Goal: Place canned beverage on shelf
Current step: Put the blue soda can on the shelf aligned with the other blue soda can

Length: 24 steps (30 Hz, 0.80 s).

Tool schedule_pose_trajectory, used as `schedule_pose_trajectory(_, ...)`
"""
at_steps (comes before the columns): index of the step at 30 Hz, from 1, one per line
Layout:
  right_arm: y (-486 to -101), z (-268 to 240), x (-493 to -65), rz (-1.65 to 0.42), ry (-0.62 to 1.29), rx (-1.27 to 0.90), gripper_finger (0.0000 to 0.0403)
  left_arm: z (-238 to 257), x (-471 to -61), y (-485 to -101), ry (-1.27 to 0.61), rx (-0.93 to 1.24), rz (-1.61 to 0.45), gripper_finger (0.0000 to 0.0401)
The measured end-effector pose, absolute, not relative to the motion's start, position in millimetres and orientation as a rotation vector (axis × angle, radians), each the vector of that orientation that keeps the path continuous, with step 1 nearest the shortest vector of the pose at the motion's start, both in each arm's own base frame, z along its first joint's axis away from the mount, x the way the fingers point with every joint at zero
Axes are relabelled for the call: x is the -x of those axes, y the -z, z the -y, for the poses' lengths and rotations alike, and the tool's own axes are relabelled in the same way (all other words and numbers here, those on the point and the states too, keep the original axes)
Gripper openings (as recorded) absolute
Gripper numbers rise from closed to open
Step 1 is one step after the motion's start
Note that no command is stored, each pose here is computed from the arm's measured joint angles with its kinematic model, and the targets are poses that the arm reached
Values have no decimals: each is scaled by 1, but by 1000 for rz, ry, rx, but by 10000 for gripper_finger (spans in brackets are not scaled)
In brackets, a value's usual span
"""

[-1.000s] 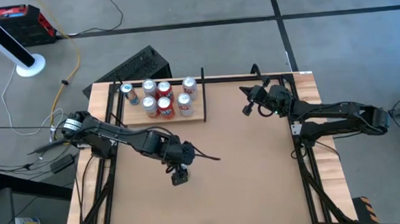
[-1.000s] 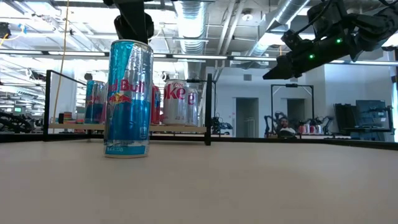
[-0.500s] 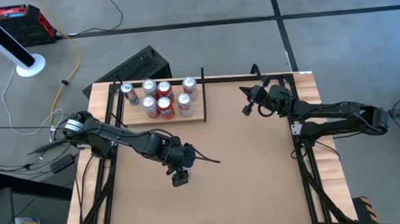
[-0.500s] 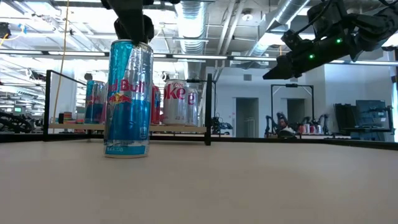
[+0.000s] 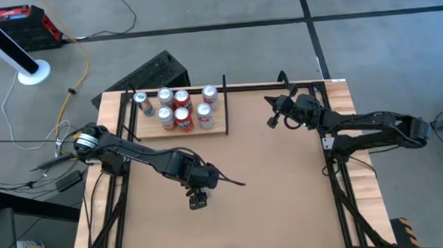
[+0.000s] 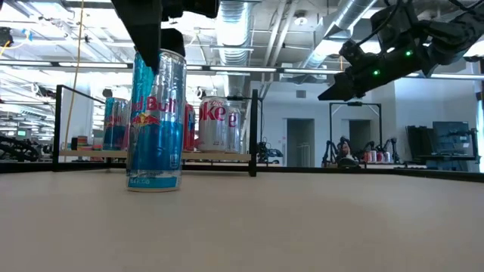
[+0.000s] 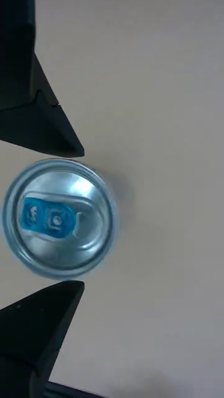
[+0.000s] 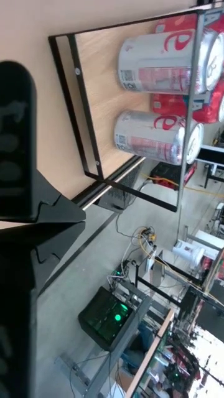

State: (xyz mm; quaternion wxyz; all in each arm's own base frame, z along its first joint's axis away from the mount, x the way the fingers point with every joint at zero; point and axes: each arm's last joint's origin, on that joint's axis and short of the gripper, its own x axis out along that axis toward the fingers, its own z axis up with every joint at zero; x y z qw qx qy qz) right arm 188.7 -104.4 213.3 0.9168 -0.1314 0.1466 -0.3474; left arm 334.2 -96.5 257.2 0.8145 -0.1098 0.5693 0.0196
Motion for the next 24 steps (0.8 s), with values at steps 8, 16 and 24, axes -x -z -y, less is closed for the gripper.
schedule_pose_trajectory(8,-215,104,-189,-282,716,275,21,94,-335,-257,-51,237,-1213,322)
schedule_pose_trajectory(16,-215,104,-189,-283,716,277,21,94,-335,-257,-34,245,-1218,297)
schedule_pose_trajectory(24,-215,104,-189,-283,716,277,21,93,-335,-259,-23,237,-1219,223)
